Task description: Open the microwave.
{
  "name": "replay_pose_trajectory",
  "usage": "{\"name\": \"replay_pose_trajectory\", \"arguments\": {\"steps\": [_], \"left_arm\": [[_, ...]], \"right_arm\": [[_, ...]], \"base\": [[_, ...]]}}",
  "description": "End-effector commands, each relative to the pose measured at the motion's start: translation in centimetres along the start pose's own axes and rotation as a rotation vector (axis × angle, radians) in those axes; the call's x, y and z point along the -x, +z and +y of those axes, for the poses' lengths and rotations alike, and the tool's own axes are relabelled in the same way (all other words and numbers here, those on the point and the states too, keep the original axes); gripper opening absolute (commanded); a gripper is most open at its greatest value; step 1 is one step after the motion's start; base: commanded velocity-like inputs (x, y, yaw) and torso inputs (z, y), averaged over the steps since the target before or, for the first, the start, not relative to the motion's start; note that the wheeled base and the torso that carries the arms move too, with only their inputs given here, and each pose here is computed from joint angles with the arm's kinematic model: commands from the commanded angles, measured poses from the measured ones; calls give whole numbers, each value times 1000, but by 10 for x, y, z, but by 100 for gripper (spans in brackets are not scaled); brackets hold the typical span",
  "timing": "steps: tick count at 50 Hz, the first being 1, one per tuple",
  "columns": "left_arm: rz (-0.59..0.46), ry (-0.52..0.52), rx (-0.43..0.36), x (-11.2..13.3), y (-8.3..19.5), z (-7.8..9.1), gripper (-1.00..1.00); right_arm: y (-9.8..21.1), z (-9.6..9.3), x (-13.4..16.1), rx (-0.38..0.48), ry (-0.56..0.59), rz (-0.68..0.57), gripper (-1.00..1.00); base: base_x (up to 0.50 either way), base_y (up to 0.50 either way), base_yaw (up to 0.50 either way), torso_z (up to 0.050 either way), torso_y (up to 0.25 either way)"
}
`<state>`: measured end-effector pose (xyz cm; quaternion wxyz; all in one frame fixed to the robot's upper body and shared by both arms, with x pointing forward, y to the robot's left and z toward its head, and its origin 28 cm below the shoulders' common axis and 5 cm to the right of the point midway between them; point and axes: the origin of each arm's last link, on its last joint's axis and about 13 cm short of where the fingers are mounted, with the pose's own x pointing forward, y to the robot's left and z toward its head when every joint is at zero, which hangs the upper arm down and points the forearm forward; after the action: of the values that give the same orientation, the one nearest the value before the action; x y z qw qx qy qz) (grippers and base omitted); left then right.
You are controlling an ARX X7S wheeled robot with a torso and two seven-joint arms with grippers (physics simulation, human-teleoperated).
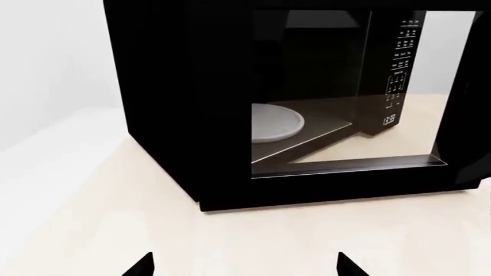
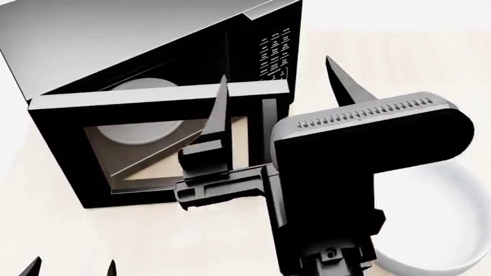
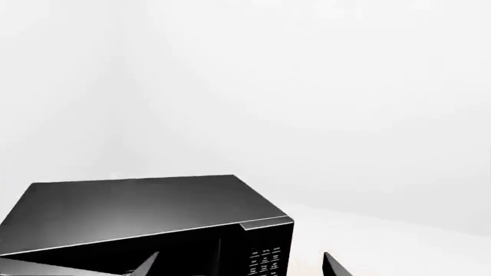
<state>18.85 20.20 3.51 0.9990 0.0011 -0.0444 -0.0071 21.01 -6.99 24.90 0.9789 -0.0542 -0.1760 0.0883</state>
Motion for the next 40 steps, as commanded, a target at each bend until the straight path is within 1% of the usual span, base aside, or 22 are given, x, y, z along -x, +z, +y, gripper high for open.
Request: {"name": "replay_pose_trajectory", "arguments": {"steps": [1,3,4,5,6,7,8,9,10,11,12,13,18,19,21,24,25,29,34,35,37,40], "left_arm": [[-1,-2,1,0,0,0,100],[-1,-2,2,0,0,0,100],[0,-1,1,-1,0,0,100],[0,-2,1,-1,0,0,100],[0,-3,2,-1,0,0,100],[0,-3,2,-1,0,0,100],[-1,-4,1,0,0,-1,100],[-1,-4,3,0,0,-1,100],[0,-3,2,-1,0,0,100],[0,-3,2,-1,0,0,100],[0,-2,3,-1,0,0,100],[0,-3,3,-1,0,0,100],[1,-3,4,-1,0,0,100],[1,-3,6,-1,0,0,100],[1,-4,6,-1,0,0,100],[1,-5,8,-1,0,0,100],[2,-5,8,-1,-1,0,100],[4,-7,9,-1,-1,-1,100],[5,-10,11,-1,-1,-1,100],[5,-10,12,-1,-1,-1,100],[5,-10,12,-1,-1,-1,100],[6,-6,16,-1,-1,1,100]], "right_arm": [[42,-7,-18,82,34,-77,100],[46,-8,-24,88,43,-79,100],[51,-10,-32,44,89,-79,100],[53,-11,-35,69,58,-65,100],[56,-12,-40,47,73,-55,100],[60,-14,-48,-14,82,-40,100],[60,-14,-48,-14,82,-40,100],[64,-15,-53,-47,99,-19,100],[66,-16,-58,-48,115,-15,100],[66,-17,-61,-20,125,5,100],[66,-18,-64,-4,72,28,100],[69,-19,-71,-49,89,70,100],[71,-22,-87,-49,109,151,100],[72,-24,-93,-82,114,184,100],[73,-26,-99,-106,115,218,100],[77,-29,-109,-92,101,244,100],[79,-29,-114,-93,122,286,100],[81,-33,-129,-84,117,366,100],[85,-32,-137,-59,125,448,100],[87,-31,-139,-48,128,465,100],[89,-29,-141,17,146,484,100],[88,-26,-142,58,156,543,100]], "base": [[0,0,0,0,0],[0,0,0,0,0],[0,0,0,0,0],[0,0,0,0,0],[0,0,0,0,0],[0,0,0,0,0],[0,0,0,0,0],[0,0,0,0,0],[0,0,0,0,0],[0,0,0,0,0],[0,0,0,0,0],[0,0,0,0,0],[0,0,0,0,0],[0,0,0,0,0],[0,0,0,0,0],[0,0,0,0,0],[0,0,0,0,0],[0,0,0,0,0],[0,0,0,0,0],[0,0,0,0,0],[0,0,0,0,0],[0,0,0,0,0]]}}
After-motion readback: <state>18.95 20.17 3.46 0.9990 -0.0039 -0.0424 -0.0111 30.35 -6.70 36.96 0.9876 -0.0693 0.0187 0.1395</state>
